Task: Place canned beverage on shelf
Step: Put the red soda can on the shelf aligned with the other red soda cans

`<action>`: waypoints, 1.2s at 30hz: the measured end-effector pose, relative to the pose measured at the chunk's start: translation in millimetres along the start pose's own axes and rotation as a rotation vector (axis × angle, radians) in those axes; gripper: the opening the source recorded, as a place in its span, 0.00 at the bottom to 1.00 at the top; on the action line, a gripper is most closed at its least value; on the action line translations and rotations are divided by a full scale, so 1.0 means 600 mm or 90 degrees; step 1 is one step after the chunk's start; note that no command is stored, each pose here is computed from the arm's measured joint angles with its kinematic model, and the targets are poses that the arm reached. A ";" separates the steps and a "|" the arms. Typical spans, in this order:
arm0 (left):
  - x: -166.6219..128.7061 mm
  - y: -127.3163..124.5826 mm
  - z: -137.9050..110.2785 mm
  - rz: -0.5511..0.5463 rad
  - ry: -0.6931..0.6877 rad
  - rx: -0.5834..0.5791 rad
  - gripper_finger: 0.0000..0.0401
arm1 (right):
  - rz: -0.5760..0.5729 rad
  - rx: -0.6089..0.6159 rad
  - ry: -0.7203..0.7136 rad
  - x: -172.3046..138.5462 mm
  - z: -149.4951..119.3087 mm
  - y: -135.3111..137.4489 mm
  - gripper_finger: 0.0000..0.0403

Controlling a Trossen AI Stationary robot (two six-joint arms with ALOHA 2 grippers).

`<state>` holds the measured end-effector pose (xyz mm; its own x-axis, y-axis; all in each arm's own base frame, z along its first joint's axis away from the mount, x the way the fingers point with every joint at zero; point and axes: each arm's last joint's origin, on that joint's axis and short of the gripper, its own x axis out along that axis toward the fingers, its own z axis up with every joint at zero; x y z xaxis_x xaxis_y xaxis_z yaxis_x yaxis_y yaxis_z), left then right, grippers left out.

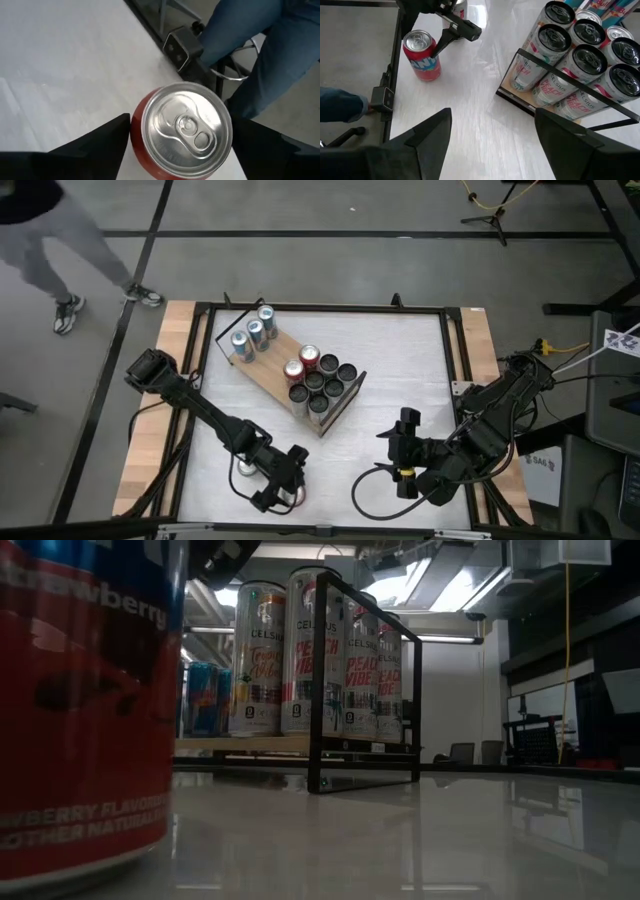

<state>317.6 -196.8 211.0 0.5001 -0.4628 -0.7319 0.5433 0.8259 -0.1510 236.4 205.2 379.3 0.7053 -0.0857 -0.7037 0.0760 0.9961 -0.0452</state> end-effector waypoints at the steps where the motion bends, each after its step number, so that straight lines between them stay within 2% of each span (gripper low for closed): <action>1: 0.000 0.000 -0.001 0.003 0.002 -0.001 0.80 | 0.000 0.000 0.000 0.000 0.000 0.000 0.70; 6: 0.002 0.002 -0.003 0.060 0.004 0.002 0.90 | 0.000 0.000 0.000 0.000 0.000 0.000 0.70; 9: 0.002 0.002 -0.003 0.067 0.003 0.001 0.92 | 0.000 0.000 0.000 0.000 0.000 0.000 0.70; 21: -0.003 0.000 0.000 0.046 -0.008 -0.144 0.93 | 0.000 0.000 0.000 0.000 0.000 0.000 0.70; 26: -0.008 -0.004 0.008 0.021 -0.015 -0.148 0.93 | 0.000 -0.001 0.000 0.000 0.000 0.000 0.70; 36: -0.033 -0.002 0.060 0.020 -0.080 -0.143 0.93 | 0.000 -0.001 0.000 0.000 0.000 0.000 0.70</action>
<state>331.1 -200.0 249.5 0.6018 -0.4607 -0.6524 0.3696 0.8848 -0.2839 236.4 205.2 379.3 0.7054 -0.0857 -0.7036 0.0744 0.9961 -0.0468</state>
